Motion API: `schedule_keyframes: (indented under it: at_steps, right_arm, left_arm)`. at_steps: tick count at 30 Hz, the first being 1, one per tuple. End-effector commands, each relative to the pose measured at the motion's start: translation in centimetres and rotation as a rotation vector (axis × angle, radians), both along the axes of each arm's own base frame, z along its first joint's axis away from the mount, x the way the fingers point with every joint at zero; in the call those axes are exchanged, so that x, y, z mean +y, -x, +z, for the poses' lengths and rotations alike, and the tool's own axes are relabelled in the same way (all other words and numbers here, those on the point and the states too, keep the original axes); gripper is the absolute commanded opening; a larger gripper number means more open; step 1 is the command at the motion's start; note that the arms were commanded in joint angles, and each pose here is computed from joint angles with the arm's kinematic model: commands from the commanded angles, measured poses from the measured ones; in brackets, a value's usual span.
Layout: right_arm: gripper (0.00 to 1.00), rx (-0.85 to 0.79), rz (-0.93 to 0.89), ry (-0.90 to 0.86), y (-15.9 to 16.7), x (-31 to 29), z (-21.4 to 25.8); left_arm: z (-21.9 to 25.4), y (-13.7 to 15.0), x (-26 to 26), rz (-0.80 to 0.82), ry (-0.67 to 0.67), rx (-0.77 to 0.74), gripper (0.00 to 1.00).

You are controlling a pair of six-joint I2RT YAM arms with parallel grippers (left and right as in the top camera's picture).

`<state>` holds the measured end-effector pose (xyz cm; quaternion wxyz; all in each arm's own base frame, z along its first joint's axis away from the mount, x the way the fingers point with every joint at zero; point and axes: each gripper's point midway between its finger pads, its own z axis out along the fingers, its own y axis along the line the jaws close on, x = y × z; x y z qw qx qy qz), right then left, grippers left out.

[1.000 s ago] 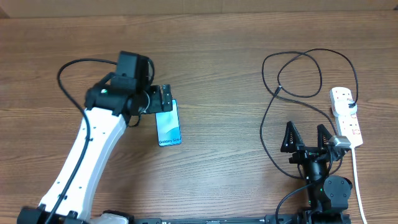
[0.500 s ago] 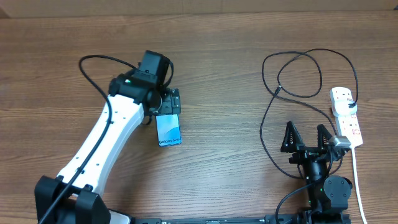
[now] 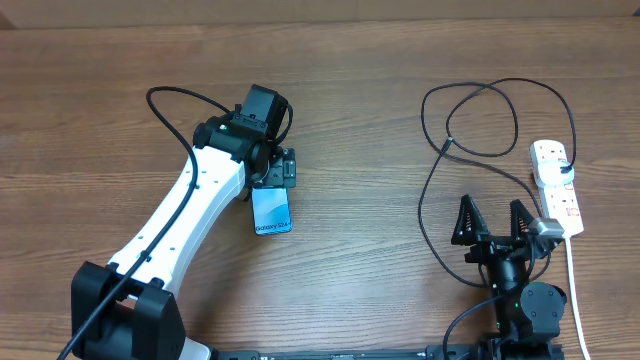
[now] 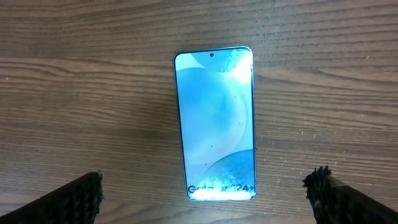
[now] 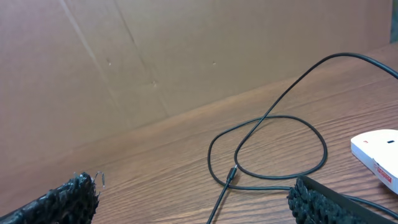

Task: Plug charger to phone and switch on socket
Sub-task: 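Lower the left gripper onto the phone's top edge and close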

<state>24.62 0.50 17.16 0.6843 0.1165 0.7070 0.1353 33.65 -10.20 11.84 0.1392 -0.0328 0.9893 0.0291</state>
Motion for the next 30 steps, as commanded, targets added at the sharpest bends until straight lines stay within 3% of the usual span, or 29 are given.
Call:
schedule_keyframes:
  at_steps: [1,9,30]
  right_arm:
    - [1.0,-0.002,-0.009,0.007,0.0,-0.2,-0.2]
    - [1.0,-0.002,-0.009,0.007,0.0,-0.2,-0.2]
    - [1.0,-0.002,-0.009,0.007,0.0,-0.2,-0.2]
  left_arm:
    - [0.6,-0.7,-0.1,0.019,-0.006,-0.026,1.0]
    - [0.5,-1.1,-1.2,0.007,0.051,-0.034,1.0]
    - [-4.1,-1.0,-1.5,0.062,0.037,0.087,1.0]
